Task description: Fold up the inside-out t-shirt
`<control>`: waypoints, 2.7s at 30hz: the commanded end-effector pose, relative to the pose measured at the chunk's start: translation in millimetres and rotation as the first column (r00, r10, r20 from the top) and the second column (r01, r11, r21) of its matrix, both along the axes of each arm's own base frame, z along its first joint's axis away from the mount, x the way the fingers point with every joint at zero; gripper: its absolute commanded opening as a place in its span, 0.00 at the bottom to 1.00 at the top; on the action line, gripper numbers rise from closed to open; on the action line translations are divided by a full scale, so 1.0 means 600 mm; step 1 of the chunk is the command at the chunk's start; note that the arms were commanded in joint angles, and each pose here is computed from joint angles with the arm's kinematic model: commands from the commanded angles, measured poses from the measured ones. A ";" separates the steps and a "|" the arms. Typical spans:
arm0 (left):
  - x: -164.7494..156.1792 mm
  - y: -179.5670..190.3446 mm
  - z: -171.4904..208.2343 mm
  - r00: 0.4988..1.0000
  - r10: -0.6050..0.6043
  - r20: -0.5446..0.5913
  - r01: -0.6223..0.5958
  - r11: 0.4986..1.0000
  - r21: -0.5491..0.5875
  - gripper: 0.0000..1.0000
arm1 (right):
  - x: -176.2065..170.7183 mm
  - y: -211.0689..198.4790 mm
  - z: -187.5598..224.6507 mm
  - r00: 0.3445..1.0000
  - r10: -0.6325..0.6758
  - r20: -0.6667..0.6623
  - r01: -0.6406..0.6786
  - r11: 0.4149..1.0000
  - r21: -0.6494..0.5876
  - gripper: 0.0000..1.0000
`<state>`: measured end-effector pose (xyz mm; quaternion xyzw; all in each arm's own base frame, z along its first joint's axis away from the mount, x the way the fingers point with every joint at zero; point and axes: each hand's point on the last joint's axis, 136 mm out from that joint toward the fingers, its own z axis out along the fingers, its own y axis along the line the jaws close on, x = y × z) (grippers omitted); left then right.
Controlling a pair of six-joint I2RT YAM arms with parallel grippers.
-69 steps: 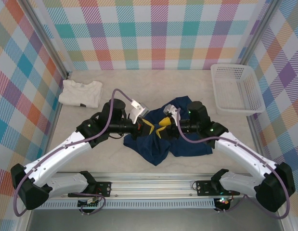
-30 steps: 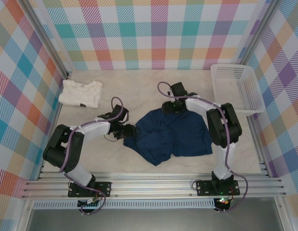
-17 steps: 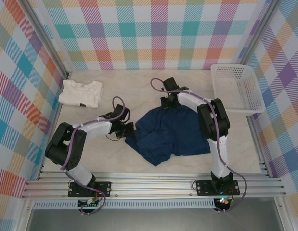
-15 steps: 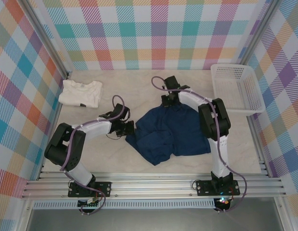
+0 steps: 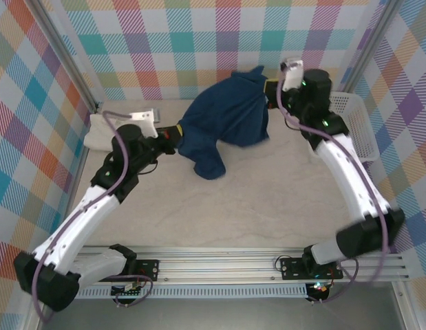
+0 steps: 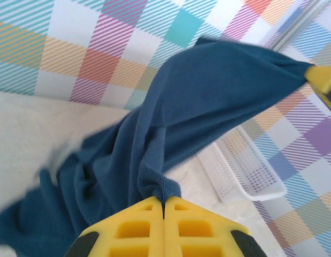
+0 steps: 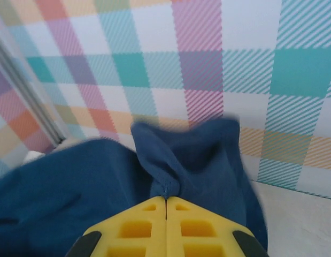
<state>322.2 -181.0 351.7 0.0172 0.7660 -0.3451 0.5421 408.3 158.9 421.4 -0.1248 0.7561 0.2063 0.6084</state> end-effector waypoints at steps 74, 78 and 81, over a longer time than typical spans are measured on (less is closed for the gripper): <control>0.033 -0.004 -0.432 0.826 0.078 -0.558 0.089 0.960 0.267 0.00 | -0.099 0.259 -0.397 0.687 0.526 -0.502 -0.483 0.846 0.225 0.00; 0.026 -0.003 -0.399 0.876 0.048 -0.479 0.085 0.964 0.250 0.05 | -0.125 0.255 -0.316 0.651 0.587 -0.482 -0.453 0.809 0.374 0.00; 0.012 -0.021 -0.355 0.923 -0.021 -0.385 0.113 0.969 0.219 0.31 | -0.130 0.257 -0.291 0.620 0.603 -0.502 -0.413 0.795 0.445 0.00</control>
